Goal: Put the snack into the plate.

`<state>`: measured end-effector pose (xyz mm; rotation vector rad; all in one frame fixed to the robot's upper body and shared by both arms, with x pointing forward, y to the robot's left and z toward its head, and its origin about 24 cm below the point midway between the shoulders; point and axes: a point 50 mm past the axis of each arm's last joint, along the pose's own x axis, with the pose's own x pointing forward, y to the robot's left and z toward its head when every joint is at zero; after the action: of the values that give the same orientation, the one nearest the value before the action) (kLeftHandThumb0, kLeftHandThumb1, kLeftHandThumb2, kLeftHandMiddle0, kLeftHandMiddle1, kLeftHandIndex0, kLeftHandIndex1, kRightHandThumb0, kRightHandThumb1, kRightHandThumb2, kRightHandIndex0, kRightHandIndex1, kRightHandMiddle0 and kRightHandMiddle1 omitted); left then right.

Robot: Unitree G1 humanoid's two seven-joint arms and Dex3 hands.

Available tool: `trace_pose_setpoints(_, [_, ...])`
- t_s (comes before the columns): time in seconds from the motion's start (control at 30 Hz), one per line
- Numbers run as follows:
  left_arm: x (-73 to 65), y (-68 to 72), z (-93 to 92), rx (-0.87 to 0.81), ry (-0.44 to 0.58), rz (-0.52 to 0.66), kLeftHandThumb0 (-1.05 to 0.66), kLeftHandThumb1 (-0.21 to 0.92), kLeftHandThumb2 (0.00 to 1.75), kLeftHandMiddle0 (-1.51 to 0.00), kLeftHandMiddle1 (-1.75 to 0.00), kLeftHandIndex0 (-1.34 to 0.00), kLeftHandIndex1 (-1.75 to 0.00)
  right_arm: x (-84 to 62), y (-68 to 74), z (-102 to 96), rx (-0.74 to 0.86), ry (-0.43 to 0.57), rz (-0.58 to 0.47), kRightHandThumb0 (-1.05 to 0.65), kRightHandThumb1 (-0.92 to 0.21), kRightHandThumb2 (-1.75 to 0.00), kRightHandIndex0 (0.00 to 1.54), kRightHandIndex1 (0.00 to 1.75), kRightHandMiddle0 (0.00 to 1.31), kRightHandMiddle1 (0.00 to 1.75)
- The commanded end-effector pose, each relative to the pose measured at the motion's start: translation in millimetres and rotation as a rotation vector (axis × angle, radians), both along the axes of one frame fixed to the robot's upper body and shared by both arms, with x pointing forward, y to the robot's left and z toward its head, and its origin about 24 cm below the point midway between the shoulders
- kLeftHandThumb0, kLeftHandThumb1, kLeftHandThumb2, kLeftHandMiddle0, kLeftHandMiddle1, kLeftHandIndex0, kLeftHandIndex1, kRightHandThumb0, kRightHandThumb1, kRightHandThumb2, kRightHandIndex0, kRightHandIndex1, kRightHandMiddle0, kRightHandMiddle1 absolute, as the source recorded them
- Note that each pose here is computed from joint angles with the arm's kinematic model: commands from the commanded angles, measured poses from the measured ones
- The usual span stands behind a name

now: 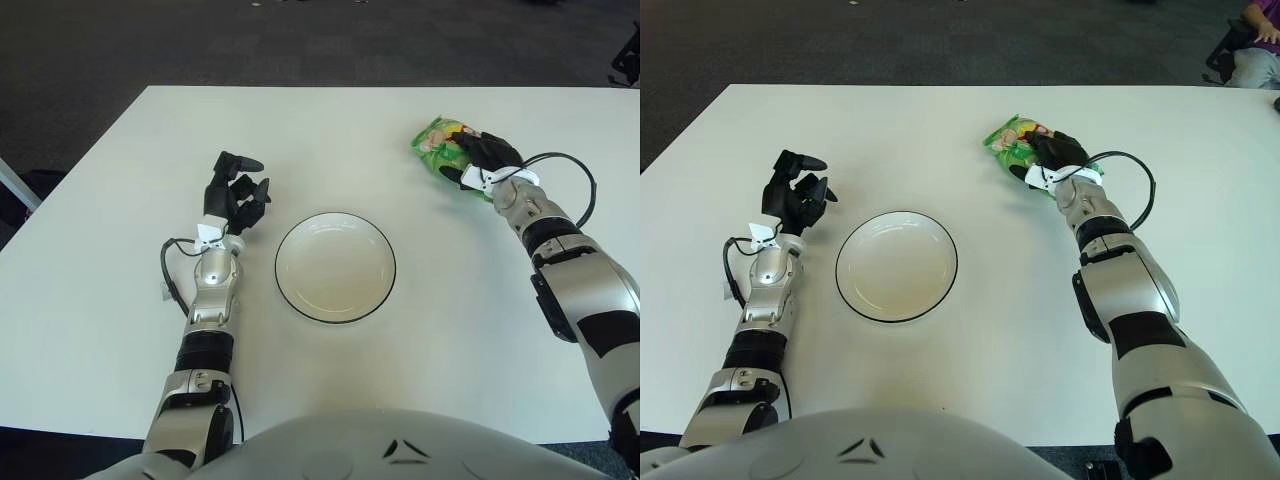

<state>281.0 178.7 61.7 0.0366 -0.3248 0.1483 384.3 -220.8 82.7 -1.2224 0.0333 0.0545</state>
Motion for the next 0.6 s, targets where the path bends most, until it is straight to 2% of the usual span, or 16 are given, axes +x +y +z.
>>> trace_pose_setpoints(0.0, [-1.4, 1.5, 1.4, 0.006, -0.001, 0.016, -0.36, 0.92, 0.33, -0.81, -1.66, -0.41, -1.55, -13.4, -6.5, -27.6, 0.012, 0.120, -0.017, -0.91, -0.92, -0.79, 0.11, 0.00, 0.36, 0.04])
trace_pose_setpoints(0.5, [0.2, 2.7, 3.3, 0.008, 0.000, 0.024, -0.36, 0.92, 0.33, -0.81, -1.67, -0.40, -1.55, -23.7, -16.6, -33.9, -0.039, 0.182, 0.086, -0.93, -0.92, -0.82, 0.06, 0.00, 0.37, 0.04])
trace_pose_setpoints(0.57, [0.5, 2.8, 3.4, 0.009, 0.000, 0.025, -0.36, 0.92, 0.33, -0.81, -1.67, -0.40, -1.55, -24.2, -17.1, -34.0, -0.040, 0.184, 0.091, -0.93, -0.92, -0.82, 0.05, 0.00, 0.45, 0.07])
